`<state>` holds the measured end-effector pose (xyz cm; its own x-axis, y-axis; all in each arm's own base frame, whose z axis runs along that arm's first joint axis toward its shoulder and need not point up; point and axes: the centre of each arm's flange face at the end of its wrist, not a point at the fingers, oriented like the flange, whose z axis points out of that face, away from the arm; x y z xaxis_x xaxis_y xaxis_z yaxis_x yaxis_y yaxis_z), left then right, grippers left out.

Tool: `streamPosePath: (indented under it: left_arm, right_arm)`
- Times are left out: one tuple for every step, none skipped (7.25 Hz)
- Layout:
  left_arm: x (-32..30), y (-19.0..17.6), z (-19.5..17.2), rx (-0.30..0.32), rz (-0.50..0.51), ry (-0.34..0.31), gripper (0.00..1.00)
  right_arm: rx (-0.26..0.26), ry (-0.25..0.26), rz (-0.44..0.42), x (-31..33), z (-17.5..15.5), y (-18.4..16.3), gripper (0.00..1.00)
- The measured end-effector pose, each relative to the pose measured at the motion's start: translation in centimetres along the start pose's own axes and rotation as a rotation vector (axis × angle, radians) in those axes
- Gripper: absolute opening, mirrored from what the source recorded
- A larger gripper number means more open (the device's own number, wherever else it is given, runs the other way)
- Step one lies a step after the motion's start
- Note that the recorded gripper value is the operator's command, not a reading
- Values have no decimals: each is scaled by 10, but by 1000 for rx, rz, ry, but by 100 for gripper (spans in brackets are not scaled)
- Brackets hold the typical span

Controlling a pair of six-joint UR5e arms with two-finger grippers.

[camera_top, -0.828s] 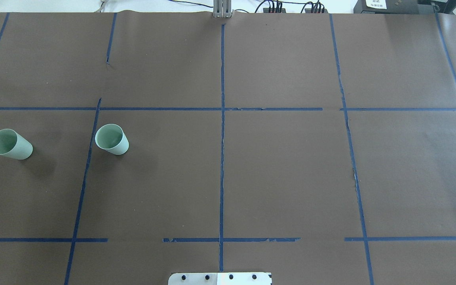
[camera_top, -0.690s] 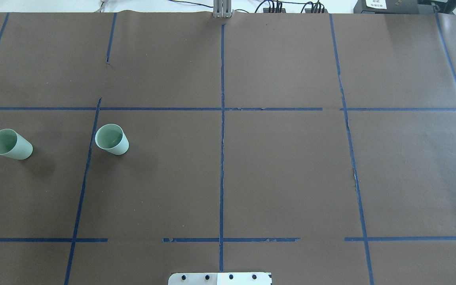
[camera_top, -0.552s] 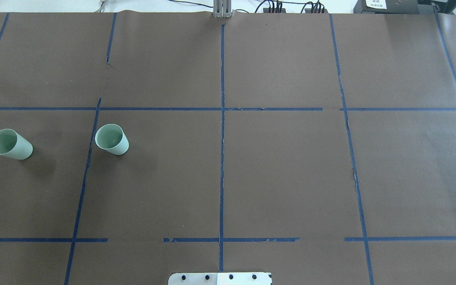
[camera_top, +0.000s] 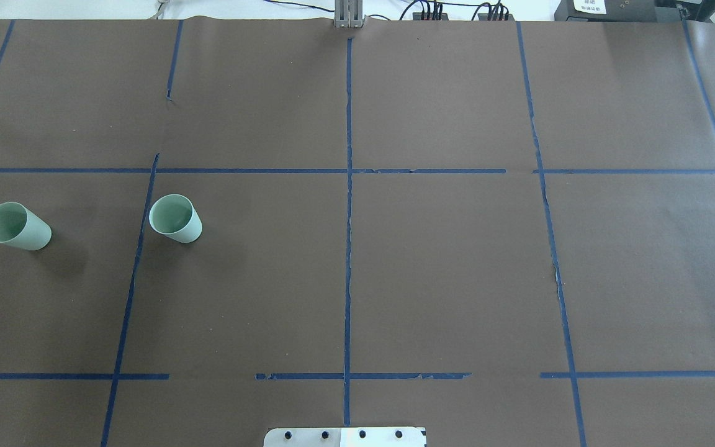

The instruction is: Stack cups

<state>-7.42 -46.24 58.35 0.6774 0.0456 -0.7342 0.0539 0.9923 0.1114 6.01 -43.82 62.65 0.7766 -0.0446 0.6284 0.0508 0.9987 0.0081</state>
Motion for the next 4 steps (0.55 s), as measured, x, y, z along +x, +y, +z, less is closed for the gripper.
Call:
streamPosePath:
  left_arm:
    - [-3, -2, 6, 17, 24, 3, 100]
    - [-5, -4, 13, 36, 54, 6, 100]
    - [0, -6, 23, 34, 82, 10, 100]
    - [13, -8, 35, 17, 85, 16, 100]
  right_arm:
    - [0, 0, 0, 0, 0, 0, 100]
    - [0, -1, 0, 0, 0, 0, 100]
    - [0, 0, 0, 0, 0, 0, 100]
    - [1, 0, 0, 0, 0, 0, 100]
